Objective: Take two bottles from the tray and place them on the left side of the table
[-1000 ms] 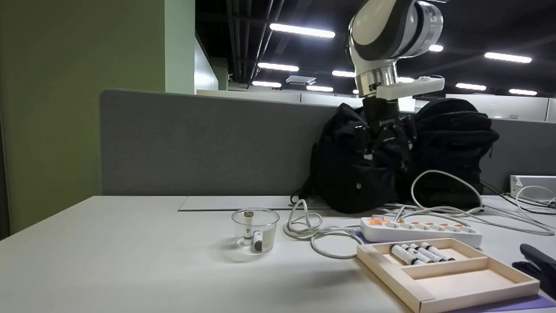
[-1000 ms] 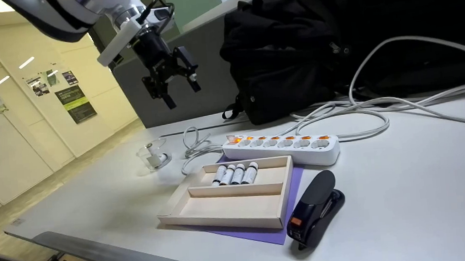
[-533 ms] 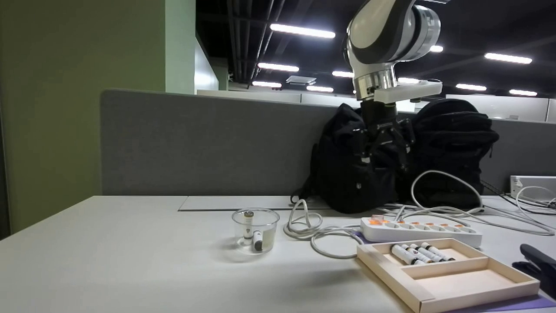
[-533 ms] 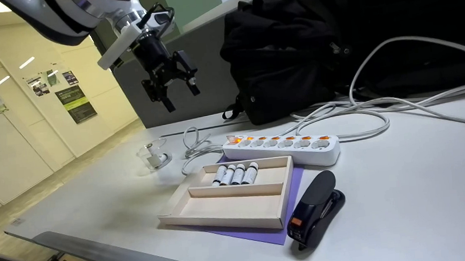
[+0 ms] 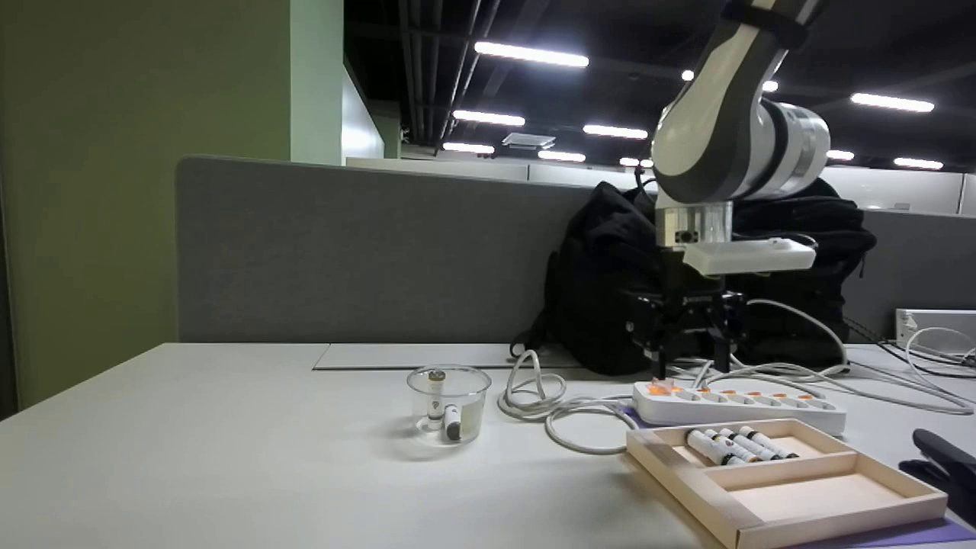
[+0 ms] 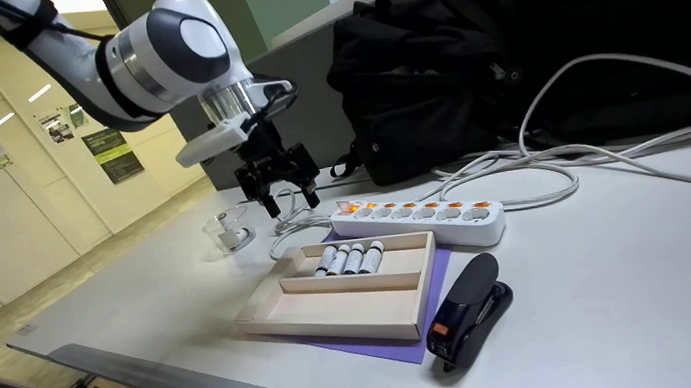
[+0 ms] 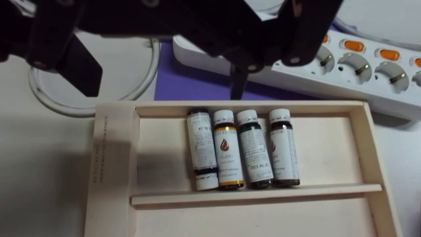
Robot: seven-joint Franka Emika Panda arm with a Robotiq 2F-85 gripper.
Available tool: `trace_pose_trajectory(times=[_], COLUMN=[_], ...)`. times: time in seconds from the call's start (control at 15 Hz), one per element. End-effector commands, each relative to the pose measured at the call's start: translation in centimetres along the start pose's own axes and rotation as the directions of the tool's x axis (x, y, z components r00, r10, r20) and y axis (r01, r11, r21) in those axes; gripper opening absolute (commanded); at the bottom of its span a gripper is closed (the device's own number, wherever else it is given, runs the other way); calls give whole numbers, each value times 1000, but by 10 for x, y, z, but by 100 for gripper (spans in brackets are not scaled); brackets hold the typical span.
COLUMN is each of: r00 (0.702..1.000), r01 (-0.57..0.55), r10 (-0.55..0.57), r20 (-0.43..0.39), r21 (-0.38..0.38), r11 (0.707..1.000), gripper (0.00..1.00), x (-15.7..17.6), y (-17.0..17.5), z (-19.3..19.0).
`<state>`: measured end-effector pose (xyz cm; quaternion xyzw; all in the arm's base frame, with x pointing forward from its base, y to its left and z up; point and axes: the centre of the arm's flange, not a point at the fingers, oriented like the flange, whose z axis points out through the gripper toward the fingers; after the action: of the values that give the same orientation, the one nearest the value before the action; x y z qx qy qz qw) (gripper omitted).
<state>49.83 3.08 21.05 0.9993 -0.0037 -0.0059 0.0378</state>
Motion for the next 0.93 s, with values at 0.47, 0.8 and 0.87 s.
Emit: trace_pose_trajectory(times=[0.47, 0.8, 0.87], r00=[997, 998, 998], r01=[16, 26, 28], r10=[-11, -20, -22], r20=[-74, -64, -56], r21=[66, 97, 106], r11=[998, 995, 994], gripper=[100, 100, 100], x=[-20, -23, -24], y=[33, 31, 30], z=[74, 97, 100])
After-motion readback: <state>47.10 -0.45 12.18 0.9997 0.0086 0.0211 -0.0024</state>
